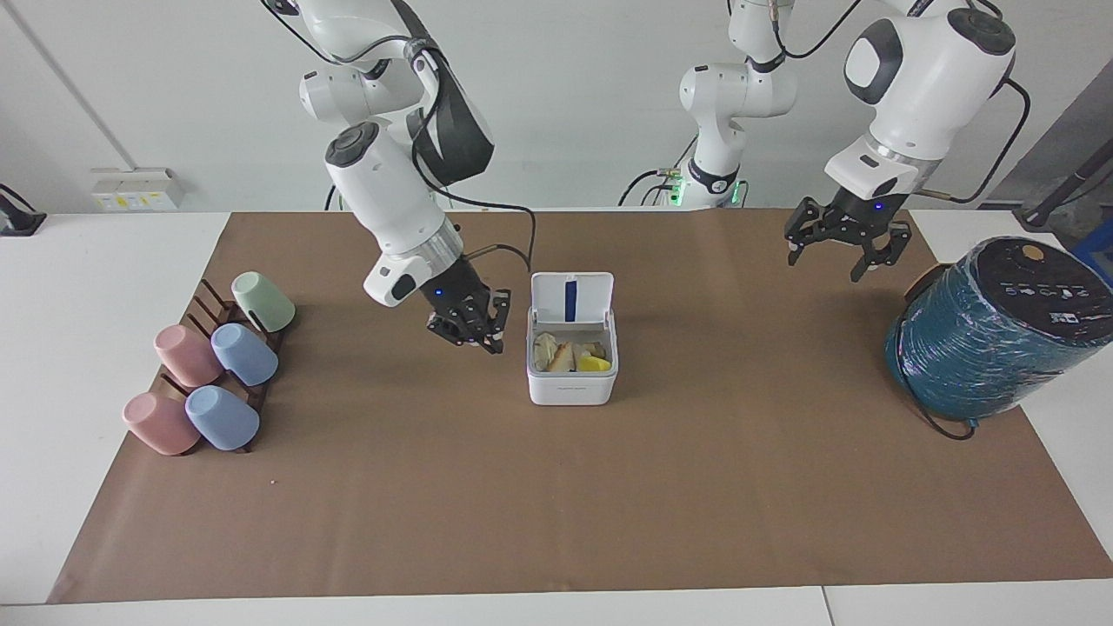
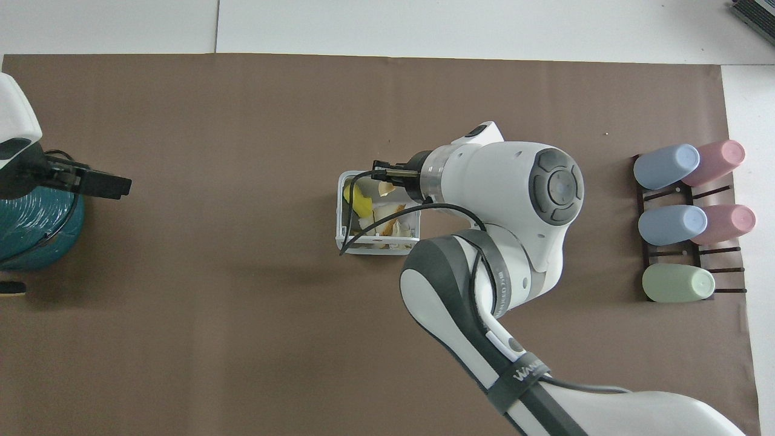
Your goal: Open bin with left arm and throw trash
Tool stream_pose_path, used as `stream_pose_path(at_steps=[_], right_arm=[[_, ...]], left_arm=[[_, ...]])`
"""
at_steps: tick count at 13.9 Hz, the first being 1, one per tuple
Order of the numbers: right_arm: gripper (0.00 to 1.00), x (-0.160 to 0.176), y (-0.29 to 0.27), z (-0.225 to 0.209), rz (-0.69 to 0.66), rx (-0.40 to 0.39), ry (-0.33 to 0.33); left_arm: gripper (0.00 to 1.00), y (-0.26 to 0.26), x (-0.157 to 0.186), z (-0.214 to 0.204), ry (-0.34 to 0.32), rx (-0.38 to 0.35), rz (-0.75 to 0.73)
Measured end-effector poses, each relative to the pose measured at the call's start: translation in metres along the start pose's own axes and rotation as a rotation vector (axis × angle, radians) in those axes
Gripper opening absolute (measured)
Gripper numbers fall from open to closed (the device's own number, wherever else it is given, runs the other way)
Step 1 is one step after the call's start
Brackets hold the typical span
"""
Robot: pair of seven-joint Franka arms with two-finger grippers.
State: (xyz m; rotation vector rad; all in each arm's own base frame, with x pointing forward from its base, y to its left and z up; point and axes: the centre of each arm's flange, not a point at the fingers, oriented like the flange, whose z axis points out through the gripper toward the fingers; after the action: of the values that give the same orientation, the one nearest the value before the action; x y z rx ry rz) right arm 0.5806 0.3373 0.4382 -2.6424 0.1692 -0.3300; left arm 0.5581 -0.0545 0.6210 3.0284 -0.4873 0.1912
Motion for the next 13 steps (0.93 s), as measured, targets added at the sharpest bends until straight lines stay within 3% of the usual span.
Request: stream_pose_path(at_steps=[4, 9, 11, 13], right_arm=[[0.08, -0.003, 0.011, 0.027, 0.016, -0.023, -0.026], [0.57, -0.016, 0.011, 0.039, 0.009, -0.037, -0.055], [0.61, -0.018, 0.012, 0.04, 0.008, -0.039, -0.059], [0.82, -0.012, 0.014, 0.034, 0.012, -0.037, -0.043]], left_arm=[[1.0, 0.006, 0.003, -0.008, -0.058, 0.026, -0.059], [1.0, 0.01, -0.005, -0.008, -0.073, 0.028, -0.09], [1.0, 0.01, -0.006, -0.008, -0.073, 0.029, -0.103], [1.0, 0.01, -0.006, -0.008, -0.074, 0.029, -0.112]])
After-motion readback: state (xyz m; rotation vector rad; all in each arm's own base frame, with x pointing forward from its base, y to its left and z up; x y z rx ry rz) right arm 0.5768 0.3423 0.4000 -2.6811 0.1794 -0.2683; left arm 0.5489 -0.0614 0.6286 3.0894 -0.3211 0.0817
